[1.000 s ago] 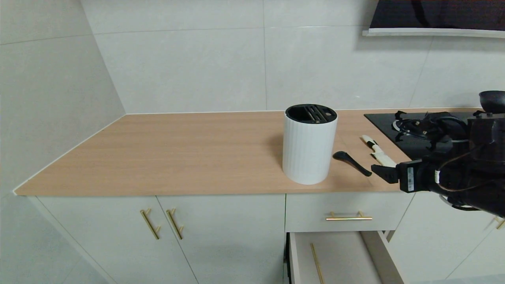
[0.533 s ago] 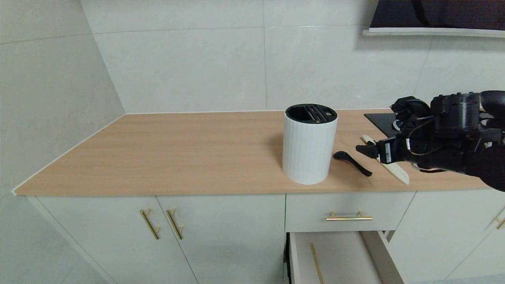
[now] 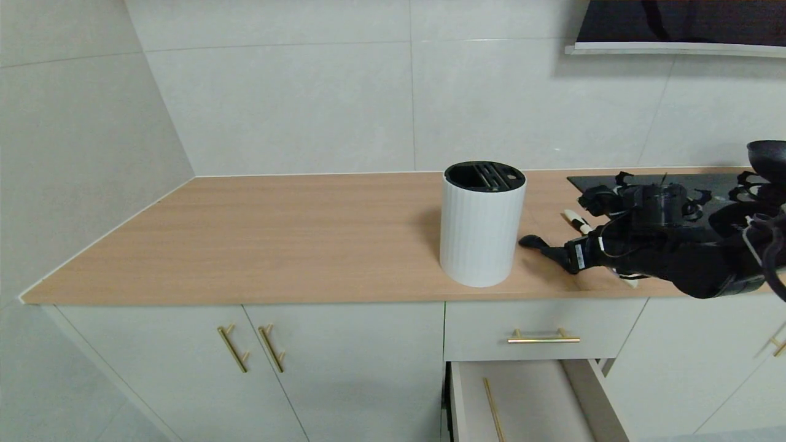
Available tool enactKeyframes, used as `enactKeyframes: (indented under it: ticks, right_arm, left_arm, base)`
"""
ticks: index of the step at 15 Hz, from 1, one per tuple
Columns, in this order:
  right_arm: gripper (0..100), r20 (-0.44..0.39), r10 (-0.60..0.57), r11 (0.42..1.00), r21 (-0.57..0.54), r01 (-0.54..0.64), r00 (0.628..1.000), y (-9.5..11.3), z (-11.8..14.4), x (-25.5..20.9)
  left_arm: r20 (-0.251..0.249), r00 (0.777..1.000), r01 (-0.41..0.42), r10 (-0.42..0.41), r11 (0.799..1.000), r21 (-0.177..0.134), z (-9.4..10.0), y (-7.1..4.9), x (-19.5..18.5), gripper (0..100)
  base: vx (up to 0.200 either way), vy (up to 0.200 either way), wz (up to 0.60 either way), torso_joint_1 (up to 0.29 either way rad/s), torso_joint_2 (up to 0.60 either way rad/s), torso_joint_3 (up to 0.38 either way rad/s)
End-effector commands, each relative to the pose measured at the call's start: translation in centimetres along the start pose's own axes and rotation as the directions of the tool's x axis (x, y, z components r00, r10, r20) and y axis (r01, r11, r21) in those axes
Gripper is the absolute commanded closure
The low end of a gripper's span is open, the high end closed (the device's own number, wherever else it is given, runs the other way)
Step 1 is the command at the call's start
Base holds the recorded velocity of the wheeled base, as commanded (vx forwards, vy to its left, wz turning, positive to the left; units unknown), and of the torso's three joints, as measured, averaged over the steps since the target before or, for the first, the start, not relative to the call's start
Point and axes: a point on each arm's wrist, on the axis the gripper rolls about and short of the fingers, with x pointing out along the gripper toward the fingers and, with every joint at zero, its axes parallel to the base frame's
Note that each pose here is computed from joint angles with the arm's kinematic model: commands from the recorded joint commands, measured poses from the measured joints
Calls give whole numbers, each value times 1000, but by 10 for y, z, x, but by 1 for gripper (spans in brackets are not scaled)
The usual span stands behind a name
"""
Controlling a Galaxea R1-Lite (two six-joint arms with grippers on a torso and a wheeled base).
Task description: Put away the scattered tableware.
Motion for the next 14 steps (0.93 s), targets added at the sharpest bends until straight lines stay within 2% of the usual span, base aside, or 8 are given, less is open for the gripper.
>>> enactKeyframes:
  ticks: [1, 5, 14]
  right_arm:
    - [0, -47, 0, 1000, 5, 0, 999, -1, -17, 18]
    - [0, -52, -26, 1000, 17, 27, 998, -12, -28, 38]
    - [0, -44, -32, 999, 23, 33, 999, -14, -28, 43]
  left_arm:
    - [0, 1000, 0, 0, 1000, 0, 0, 0, 0, 0]
    - [0, 1000, 0, 0, 1000, 0, 0, 0, 0, 0]
    - [0, 1000, 0, 0, 1000, 0, 0, 0, 0, 0]
  base:
    - [0, 0, 0, 0, 0, 0]
    - [0, 0, 0, 0, 0, 0]
    - [0, 0, 0, 0, 0, 0]
